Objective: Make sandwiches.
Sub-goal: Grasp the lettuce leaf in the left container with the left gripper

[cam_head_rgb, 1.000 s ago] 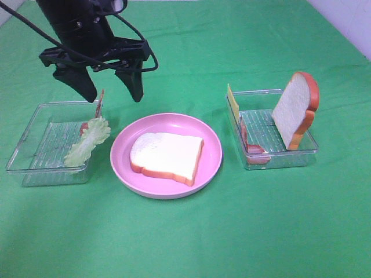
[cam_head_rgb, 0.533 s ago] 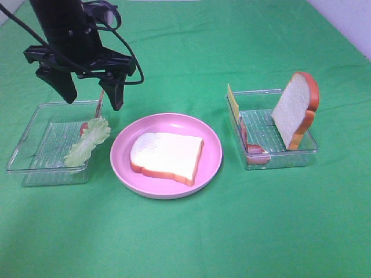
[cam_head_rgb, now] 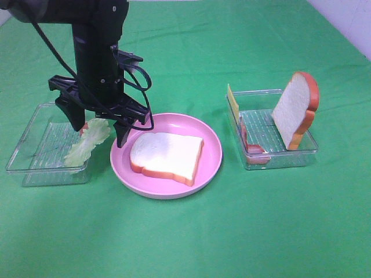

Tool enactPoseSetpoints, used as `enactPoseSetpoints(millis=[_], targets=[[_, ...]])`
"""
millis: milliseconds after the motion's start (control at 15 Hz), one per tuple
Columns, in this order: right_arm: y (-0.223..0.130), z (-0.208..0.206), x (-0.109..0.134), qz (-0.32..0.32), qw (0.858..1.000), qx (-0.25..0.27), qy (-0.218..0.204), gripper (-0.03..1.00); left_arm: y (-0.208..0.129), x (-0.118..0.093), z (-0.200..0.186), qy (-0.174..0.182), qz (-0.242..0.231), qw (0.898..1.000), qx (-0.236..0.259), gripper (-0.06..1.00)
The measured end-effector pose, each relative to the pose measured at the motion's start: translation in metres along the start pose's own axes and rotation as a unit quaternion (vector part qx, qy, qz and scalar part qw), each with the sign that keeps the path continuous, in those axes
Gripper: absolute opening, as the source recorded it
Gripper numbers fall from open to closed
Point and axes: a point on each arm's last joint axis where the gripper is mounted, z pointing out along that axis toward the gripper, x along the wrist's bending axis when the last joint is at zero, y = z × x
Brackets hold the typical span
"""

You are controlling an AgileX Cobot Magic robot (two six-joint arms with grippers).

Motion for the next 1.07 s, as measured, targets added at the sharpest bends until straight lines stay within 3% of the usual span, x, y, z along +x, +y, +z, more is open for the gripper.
enactPoseSetpoints(millis=[333, 600, 1067], targets=[[0.000, 0.000, 0.000, 0.000, 1.000, 0.000, 0.000, 0.74, 0.002, 0.001, 0.012, 0.016, -0.004, 1.000, 0.011, 0.74], [0.000, 0.000, 0.000, 0.000, 1.000, 0.000, 0.000, 0.74, 0.003, 0.001, 0.023, 0.027, 0.000, 0.999, 0.020, 0.64], [0.000, 0.000, 0.000, 0.000, 1.000, 0.000, 0.000, 0.74, 0.004, 0.003, 0.025, 0.039, 0.003, 0.999, 0.020, 0.07]])
